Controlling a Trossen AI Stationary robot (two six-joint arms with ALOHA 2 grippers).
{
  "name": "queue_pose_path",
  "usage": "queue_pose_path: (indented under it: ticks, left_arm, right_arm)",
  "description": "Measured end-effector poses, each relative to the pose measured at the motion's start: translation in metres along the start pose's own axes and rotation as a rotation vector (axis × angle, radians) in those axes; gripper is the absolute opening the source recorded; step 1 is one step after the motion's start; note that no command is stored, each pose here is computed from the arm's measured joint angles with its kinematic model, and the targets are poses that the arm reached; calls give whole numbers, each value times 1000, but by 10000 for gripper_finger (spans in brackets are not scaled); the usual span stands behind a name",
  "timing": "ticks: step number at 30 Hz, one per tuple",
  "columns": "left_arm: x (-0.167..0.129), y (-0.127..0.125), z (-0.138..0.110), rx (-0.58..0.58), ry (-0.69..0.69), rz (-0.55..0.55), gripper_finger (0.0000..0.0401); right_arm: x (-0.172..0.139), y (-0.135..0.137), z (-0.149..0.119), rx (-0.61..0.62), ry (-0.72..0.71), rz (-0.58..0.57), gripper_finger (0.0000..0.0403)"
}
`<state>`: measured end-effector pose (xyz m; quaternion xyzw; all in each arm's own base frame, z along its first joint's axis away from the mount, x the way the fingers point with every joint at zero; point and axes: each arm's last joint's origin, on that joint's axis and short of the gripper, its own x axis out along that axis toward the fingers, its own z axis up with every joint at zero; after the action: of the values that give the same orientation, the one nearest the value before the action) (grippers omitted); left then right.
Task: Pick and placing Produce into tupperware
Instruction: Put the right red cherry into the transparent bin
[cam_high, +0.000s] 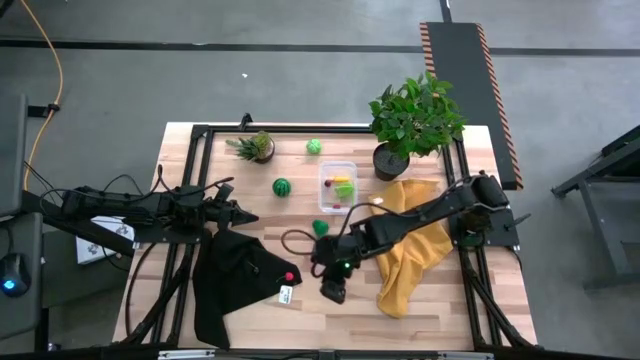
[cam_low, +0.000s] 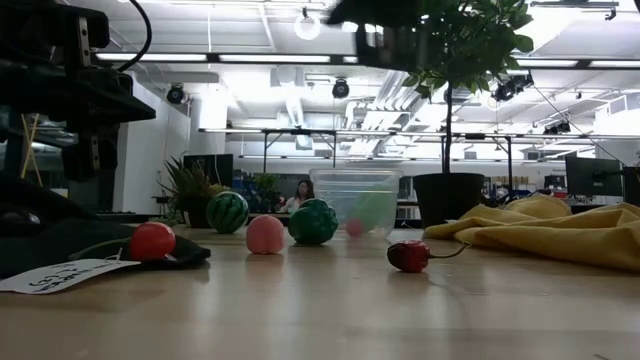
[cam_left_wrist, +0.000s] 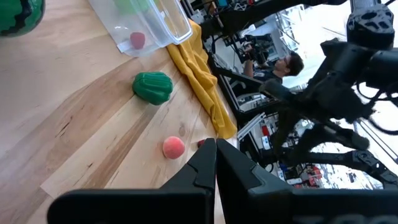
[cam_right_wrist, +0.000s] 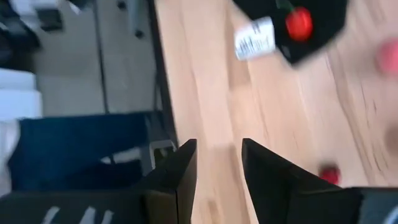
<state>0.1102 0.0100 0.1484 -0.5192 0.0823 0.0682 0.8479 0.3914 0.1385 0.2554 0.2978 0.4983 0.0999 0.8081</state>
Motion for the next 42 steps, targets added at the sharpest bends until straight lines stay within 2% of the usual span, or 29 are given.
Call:
queue_pose_path:
  ticks: [5, 12, 20, 26, 29, 36, 42]
  left_arm:
    - [0, 0, 0, 0, 0, 0, 1]
    - [0, 0, 0, 0, 0, 0, 1]
    - [0, 0, 0, 0, 0, 0, 1]
    - [0, 0, 0, 0, 0, 0, 1]
    - [0, 0, 0, 0, 0, 0, 1]
    - [0, 0, 0, 0, 0, 0, 1]
    - [0, 0, 0, 0, 0, 0, 1]
  right_arm:
    - [2, -3, -18, 13, 87, -142, 119]
    - [4, -1, -32, -23, 56, -318, 119]
    - [29, -1, -44, -30, 48, -419, 119]
    - [39, 6, -51, -32, 6, -428, 119]
    - [40, 6, -52, 23, 0, -428, 119]
    - [39, 2, -49, 301, 3, -389, 119]
    - [37, -5, -48, 423, 24, -420, 119]
